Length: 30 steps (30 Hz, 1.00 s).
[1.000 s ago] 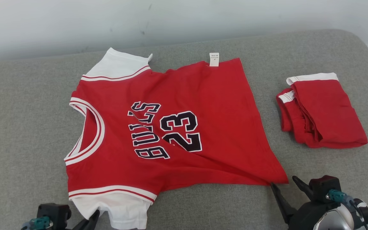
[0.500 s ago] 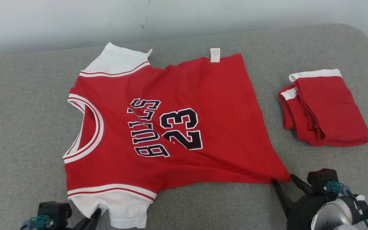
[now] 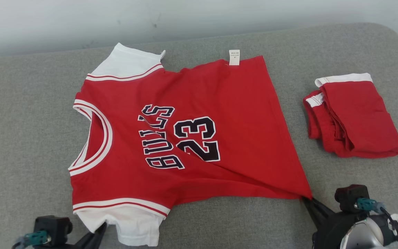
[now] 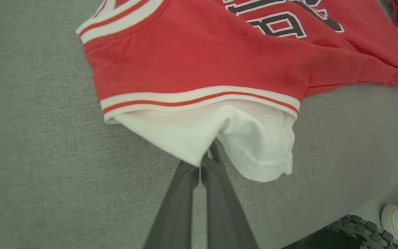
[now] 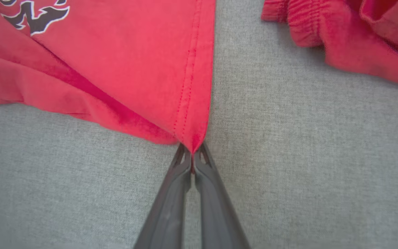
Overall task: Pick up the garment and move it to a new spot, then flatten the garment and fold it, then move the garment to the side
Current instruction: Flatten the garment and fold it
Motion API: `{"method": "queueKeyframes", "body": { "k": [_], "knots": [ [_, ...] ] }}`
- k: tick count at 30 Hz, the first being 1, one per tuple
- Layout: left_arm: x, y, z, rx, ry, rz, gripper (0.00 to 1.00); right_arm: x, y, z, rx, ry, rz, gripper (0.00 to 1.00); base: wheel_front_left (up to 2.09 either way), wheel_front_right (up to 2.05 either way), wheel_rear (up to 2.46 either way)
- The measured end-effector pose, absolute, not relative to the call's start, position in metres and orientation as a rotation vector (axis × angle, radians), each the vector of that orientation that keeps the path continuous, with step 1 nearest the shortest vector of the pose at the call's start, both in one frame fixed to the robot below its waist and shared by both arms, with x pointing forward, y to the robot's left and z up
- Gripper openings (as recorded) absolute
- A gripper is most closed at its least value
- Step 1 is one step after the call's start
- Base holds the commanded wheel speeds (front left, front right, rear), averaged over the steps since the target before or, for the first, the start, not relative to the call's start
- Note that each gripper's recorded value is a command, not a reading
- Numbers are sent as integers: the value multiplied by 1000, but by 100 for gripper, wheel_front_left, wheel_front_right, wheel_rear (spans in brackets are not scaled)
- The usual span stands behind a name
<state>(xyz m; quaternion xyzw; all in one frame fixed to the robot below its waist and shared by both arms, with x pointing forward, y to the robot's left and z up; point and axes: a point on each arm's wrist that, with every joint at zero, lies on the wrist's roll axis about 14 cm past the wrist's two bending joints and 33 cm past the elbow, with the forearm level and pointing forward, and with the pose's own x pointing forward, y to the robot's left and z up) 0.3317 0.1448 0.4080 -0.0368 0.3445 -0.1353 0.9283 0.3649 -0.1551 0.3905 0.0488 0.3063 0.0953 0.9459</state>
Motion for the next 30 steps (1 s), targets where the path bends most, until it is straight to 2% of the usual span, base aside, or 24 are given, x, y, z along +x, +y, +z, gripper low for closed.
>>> {"method": "queueKeyframes", "body": {
  "k": [13,18,30],
  "knots": [
    [311,165,420,-120,720,-221,0,362,-166,406,146,597,177,0,0,0,0],
    [299,174,421,-127,742,-186,0,350,-170,401,168,636,169,0,0,0,0],
    [282,181,425,-168,793,-150,0,346,-166,405,196,655,185,0,0,0,0]
  ]
}}
